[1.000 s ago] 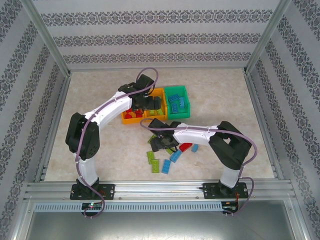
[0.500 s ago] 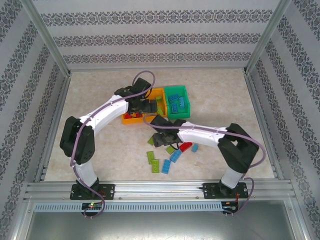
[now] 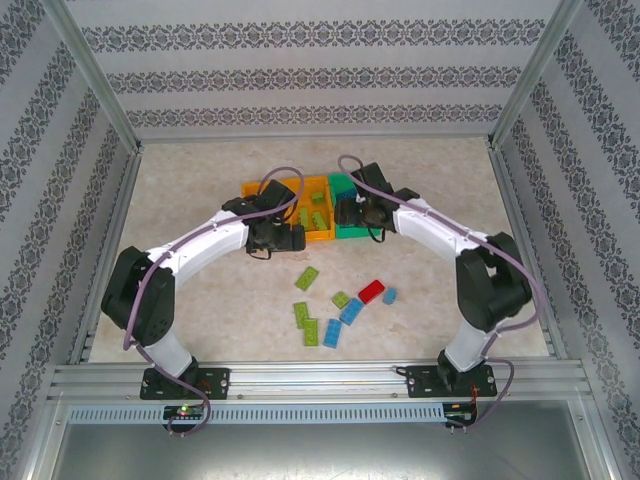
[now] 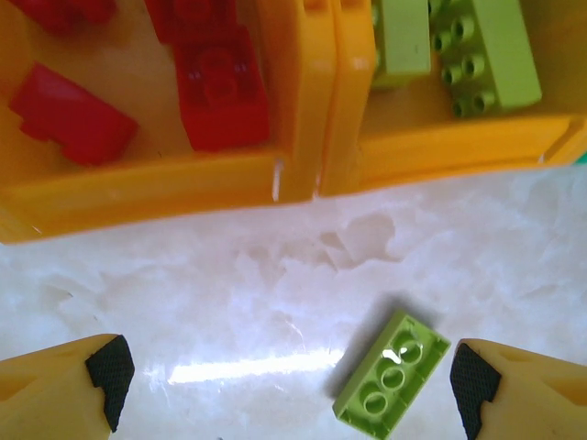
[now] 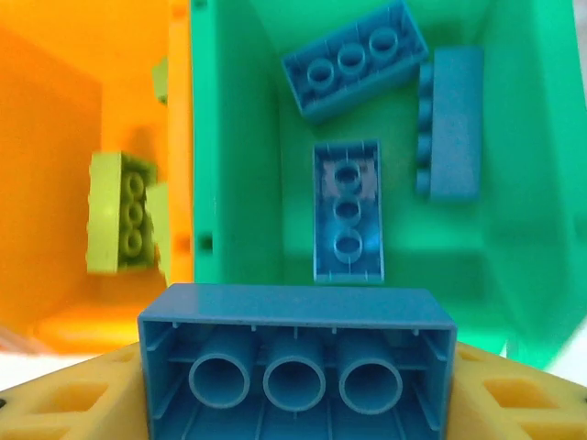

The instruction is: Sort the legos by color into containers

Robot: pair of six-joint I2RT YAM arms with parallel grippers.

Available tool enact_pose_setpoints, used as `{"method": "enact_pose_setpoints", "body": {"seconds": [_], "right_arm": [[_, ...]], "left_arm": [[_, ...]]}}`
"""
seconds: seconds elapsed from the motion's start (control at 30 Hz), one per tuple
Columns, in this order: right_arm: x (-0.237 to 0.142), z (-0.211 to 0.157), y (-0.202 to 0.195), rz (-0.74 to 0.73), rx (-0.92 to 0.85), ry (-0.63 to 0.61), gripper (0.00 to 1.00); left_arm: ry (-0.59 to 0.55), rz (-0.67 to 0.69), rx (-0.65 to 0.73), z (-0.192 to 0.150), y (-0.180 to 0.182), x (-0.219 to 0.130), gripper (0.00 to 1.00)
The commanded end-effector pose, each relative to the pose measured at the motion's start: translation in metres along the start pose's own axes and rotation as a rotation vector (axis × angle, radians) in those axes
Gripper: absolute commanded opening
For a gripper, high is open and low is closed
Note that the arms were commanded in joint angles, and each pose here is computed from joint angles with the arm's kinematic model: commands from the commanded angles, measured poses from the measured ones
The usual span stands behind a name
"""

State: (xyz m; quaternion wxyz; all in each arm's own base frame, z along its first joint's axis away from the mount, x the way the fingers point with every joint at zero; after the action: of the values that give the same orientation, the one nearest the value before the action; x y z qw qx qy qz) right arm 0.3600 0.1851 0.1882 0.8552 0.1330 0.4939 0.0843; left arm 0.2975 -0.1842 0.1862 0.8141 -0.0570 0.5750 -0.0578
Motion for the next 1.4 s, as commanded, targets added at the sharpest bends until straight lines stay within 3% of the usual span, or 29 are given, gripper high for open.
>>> {"method": "enact_pose_setpoints", "body": {"seconds": [0.0, 0.33, 0.67, 1.0, 1.37], "right_arm": [[0.011, 0.018, -0.001, 0.008, -0.014, 0.018, 0.57], [0.037, 0.048, -0.013, -0.03, 0.054, 0.013, 0.61], [0.043, 0.05, -0.01, -0.013, 0.092, 0.024, 0.81], [0.026, 0.055, -0.004, 0.053, 0.099, -0.018, 0.85], [0.014, 0.053, -0.008, 0.103, 0.102, -0.039, 0.86]], "left_arm": [[0.029, -0.021, 0.008, -0.018, -0.01, -0.003, 0.91], [0.173, -0.024, 0.053, -0.077, -0.028, -0.001, 0.91], [0.265, -0.079, 0.059, -0.11, -0.053, -0.003, 0.86], [0.354, -0.039, 0.028, -0.144, -0.063, -0.004, 0.73], [0.381, 0.057, 0.023, -0.169, -0.075, 0.014, 0.7]]}}
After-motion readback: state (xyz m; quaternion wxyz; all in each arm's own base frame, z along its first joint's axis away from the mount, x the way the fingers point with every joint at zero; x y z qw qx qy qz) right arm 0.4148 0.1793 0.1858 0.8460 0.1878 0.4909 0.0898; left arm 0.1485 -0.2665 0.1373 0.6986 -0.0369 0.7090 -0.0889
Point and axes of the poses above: each hand's point on the last joint's axis, 136 mm out from that joint toward the fingers, its own x axis out along the fingers, its own y axis along the line the jaws close on, z = x × y, the point moved 9 cm from there along -x, back along the fingers, and after that the axes turned 3 degrees about x, right-handed, at the moved point
